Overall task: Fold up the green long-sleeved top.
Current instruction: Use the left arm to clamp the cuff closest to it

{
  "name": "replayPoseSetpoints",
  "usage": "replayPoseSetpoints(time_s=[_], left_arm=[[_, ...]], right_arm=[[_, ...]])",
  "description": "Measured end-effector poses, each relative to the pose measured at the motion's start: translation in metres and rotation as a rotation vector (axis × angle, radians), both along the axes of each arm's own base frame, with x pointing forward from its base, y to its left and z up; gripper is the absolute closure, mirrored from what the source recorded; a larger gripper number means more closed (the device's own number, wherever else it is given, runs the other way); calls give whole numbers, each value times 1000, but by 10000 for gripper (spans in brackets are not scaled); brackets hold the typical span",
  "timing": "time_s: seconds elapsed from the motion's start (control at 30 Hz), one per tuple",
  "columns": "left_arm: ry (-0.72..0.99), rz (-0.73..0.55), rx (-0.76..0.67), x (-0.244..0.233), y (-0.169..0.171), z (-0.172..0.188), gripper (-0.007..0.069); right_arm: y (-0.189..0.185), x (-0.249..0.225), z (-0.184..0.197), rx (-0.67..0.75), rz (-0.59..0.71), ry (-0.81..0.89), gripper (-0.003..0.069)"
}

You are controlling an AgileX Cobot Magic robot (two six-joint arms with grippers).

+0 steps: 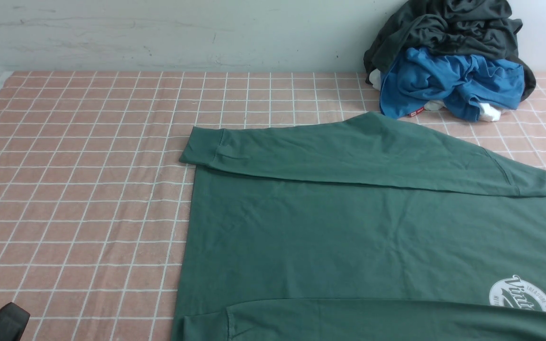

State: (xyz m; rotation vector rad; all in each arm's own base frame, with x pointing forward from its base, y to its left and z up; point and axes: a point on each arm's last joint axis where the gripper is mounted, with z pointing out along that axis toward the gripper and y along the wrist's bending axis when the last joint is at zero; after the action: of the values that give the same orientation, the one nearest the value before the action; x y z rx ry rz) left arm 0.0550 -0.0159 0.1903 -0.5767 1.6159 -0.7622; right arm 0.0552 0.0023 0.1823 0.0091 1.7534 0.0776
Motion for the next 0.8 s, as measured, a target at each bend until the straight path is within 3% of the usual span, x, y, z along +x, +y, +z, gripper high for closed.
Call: replayPoseSetpoints(time_s=[0.1,0.2,0.23,0.37,0.47,0.67,0.8], left_arm=[[-9,-5,52,0,0,0,632],[-17,-13,115,0,0,0,632],[-20,-19,146,0,-1,0,632],[-68,-95,299,-4,-6,19,632],[-67,-164,394,-4,-11,40,632],[53,-316,545,12,-18,76,632],[234,-482,721,34,-18,97,632]], right_arm=[[-1,0,0,-33,-3,1,676],[0,0,0,86,-12,4,676],[1,0,0,166,-15,7,676],[10,-1,2,795,-34,57,676],[13,-1,5,1071,-38,79,676],[12,0,7,1092,-36,46,676],[11,0,7,927,-17,20,676]])
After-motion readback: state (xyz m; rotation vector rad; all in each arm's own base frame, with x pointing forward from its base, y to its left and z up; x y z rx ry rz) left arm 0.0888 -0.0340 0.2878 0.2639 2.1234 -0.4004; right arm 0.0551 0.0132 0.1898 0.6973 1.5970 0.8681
